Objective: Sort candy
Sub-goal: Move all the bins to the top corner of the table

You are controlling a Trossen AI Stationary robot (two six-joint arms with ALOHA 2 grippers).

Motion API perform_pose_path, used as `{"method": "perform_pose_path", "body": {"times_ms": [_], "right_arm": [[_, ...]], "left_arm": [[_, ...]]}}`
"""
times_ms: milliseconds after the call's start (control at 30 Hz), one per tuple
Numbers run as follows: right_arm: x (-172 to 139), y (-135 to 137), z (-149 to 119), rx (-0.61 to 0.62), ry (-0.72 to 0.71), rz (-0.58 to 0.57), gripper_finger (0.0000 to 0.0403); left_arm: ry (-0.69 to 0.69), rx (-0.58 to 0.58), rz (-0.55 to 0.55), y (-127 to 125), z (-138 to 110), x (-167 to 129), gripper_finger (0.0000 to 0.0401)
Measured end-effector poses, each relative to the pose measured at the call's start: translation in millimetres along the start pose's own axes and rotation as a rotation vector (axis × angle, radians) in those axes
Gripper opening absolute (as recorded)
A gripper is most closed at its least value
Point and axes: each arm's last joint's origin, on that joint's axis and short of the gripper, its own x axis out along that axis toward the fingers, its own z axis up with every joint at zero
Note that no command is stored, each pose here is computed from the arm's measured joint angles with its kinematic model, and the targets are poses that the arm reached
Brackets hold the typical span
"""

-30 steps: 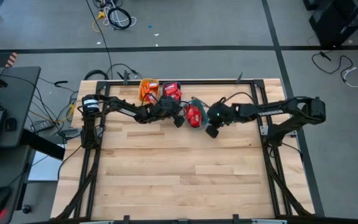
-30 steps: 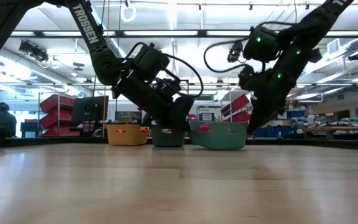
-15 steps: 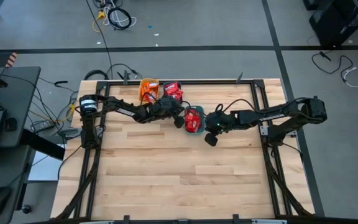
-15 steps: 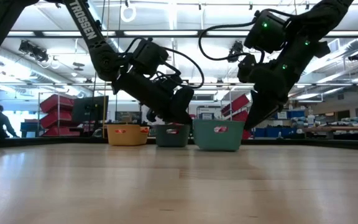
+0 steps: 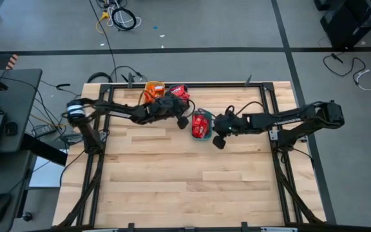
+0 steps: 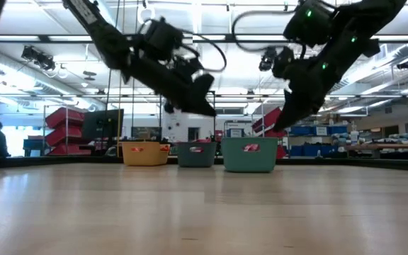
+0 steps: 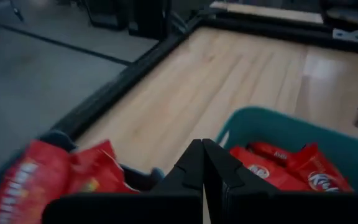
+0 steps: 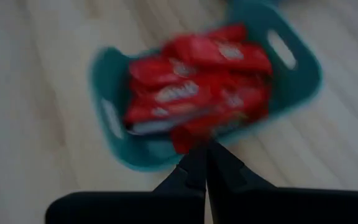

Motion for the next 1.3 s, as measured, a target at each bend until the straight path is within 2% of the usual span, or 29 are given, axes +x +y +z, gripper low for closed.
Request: {"method": "perform_pose_path", "body": {"times_ms": [100,200,300,467,633,867,1067,1300], "right_arm": [[-3.6,16.4,1.5,-0.089,-0.042,0.117,0.0],[0.4,33.7,1.9,-0.147,-0.078,0.254,0.0],[11.6,43.9,-1.5,-0.174,-0.086,0.287,0.0],[37.1,38.7,-11.7,-0.171,-0.011,0.215,0.0],[49.9,19.8,-10.6,-0.128,0.007,0.109,0.0],[52.7,-8.6,4.2,-0.05,-0.055,0.045,0.0],[62.2,-11.2,9.0,-0.043,-0.107,0.103,0.0],[77.2,-20.6,10.7,-0.014,-0.155,0.076,0.0]], "left_arm": [[-0.035,0.02,-0.006,0.1,10.7,-17.3,0.0],[-0.106,0.033,-0.049,-5.1,9.7,-36.5,0.0],[-0.182,0.016,-0.119,-9.4,-1.9,-53.6,0.0],[-0.203,-0.036,-0.165,-8.7,-34.5,-72.7,0.0],[-0.201,-0.084,-0.172,-4.1,-54.2,-84.0,0.0],[-0.19,-0.084,-0.171,-3.0,-59.5,-85.6,0.0],[-0.189,-0.082,-0.17,-3.0,-59.6,-85.5,0.0],[-0.18,-0.081,-0.171,-3.1,-60.5,-85.4,0.0]]}}
